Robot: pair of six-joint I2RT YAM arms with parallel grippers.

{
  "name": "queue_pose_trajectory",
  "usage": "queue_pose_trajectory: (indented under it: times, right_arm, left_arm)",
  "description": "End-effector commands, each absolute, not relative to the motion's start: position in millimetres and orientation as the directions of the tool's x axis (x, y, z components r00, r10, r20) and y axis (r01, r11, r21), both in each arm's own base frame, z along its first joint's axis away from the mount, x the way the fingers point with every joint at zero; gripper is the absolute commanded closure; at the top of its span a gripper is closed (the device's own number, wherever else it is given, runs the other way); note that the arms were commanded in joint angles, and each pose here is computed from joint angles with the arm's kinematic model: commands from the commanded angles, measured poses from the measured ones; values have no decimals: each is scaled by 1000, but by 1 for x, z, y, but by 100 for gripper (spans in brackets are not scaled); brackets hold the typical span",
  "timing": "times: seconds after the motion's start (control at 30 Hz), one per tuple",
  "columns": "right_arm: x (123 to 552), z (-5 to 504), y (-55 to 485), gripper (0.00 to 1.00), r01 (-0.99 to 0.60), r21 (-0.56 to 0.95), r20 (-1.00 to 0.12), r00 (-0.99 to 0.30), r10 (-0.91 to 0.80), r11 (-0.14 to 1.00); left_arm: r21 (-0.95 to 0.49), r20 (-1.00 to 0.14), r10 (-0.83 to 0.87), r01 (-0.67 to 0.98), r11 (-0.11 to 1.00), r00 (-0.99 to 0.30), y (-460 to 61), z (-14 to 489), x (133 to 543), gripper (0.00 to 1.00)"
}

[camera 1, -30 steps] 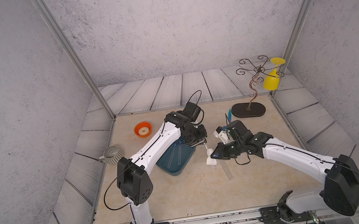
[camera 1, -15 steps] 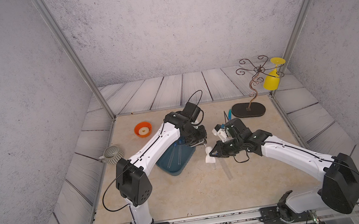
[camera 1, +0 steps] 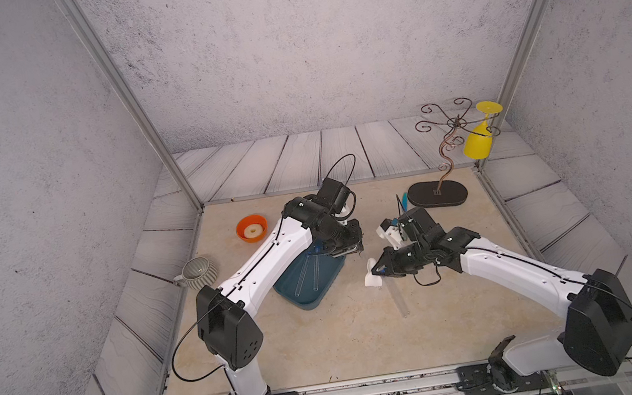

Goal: Wipe the exteriors of test tubes
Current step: Wipe the dirt from the test tube.

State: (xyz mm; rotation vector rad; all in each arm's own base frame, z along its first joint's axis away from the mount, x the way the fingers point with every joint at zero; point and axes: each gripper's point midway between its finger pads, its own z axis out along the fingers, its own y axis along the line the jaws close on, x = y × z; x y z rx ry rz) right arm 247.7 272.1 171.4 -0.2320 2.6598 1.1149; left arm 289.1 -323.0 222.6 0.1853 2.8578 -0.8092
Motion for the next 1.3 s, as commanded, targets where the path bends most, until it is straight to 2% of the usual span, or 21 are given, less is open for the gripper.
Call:
queue_pose_trajectory:
  times: [0.0,0.37,0.7,0.97,1.27]
  right_arm:
    - [245,183,269,92,-243,692,-301,-953,-33,679]
    - [231,210,251,92,-259,675,-325,-945,-36,691]
    - [256,180,218,92,-203,622,-273,-961,-34,756]
    - [271,165,240,93,-200,656,-222,-973,-67,728]
    - [245,181,243,93,-215,688,-226,-971,-76,694]
  left_arm:
    - [-532,-209,110,208,821,-972,-323,234,280,83]
    - [-514,-224,121,222,829,-967,-318,229,287,84]
    - [-550,-249,152,268,791,-957,-323,244,283,84]
    - [-568,-247,155,272,776,-957,-329,247,285,84]
    - [-531,-244,158,268,804,-957,-334,232,300,84]
